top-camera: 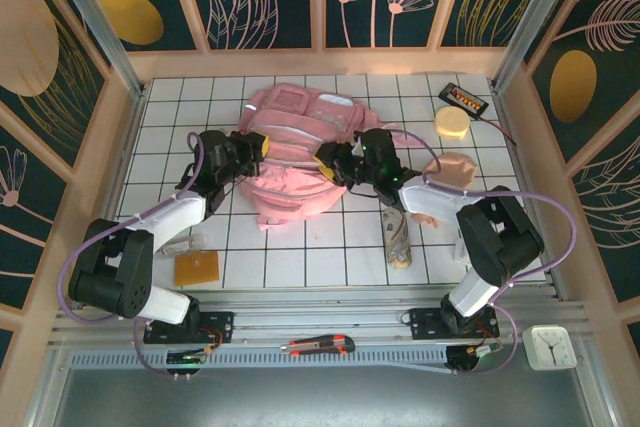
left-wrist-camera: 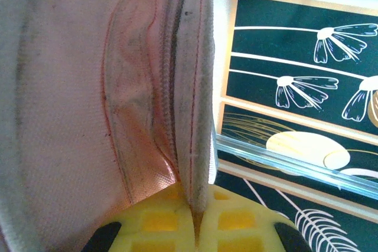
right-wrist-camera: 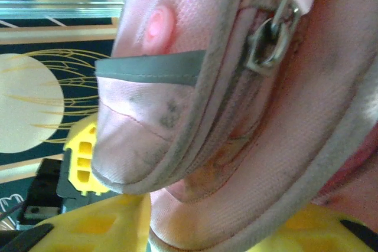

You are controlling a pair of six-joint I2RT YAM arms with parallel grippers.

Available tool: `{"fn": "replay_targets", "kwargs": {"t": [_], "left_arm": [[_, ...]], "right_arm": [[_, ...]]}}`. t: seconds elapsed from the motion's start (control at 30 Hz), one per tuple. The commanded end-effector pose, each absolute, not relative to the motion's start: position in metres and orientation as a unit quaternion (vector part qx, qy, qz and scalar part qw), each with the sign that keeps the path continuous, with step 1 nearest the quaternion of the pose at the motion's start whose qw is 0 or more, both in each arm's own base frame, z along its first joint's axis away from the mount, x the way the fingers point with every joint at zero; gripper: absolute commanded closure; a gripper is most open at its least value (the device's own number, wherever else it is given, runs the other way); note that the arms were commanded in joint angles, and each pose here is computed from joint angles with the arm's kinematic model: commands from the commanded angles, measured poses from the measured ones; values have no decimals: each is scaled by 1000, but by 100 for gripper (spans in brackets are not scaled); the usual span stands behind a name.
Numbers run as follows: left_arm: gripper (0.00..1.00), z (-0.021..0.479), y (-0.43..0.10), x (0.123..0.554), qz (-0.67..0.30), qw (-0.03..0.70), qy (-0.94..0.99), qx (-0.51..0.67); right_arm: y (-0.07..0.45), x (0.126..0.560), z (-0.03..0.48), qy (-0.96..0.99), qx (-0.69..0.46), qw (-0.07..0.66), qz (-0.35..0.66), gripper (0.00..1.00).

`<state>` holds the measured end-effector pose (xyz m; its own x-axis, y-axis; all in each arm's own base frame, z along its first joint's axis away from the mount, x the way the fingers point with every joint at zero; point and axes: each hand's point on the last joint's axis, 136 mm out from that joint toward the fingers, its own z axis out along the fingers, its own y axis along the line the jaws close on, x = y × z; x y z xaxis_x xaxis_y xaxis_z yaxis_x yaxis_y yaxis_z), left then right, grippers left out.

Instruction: Pack the student bag

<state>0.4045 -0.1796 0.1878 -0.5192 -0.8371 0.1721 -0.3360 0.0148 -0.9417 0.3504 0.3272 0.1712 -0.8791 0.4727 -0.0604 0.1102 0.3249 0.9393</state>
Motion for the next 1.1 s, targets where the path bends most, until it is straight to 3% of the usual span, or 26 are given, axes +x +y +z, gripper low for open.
{"fn": "replay_targets", "kwargs": {"t": [0.0,0.13,0.17,0.23,0.3,0.33,0.37,0.4,0.43,0.6,0.73,0.97,1.07], "left_arm": [[100,241,-214,384,-621,208,682,-327],[100,235,-217,378,-623,198,688,-315],[100,234,-218,377,-623,196,690,-312],[100,235,-221,376,-623,198,697,-295],[98,234,-220,376,-601,208,722,-272],[75,234,-218,377,-582,219,740,-257],[44,235,-213,378,-552,240,764,-233],[4,234,-208,377,-520,254,787,-212],[1,234,-202,375,-485,269,810,-191],[1,236,-177,353,-354,287,884,-105],[1,220,-177,323,-339,233,909,-73],[1,205,-164,299,-291,221,930,-37],[11,201,-167,300,-284,217,934,-25]], "right_arm": [[349,376,229,736,163,237,613,60],[366,375,231,732,154,232,622,69],[370,375,231,733,151,228,622,75],[375,374,232,734,149,230,621,99],[375,374,235,736,151,235,616,100],[375,374,237,737,150,238,615,100],[375,374,241,738,148,243,612,100],[376,375,245,738,147,249,609,100],[376,376,250,740,143,255,606,100],[390,376,262,744,128,252,606,100],[401,375,263,755,116,251,595,100],[409,374,261,761,110,245,590,100],[411,374,262,762,107,244,590,100]]}}
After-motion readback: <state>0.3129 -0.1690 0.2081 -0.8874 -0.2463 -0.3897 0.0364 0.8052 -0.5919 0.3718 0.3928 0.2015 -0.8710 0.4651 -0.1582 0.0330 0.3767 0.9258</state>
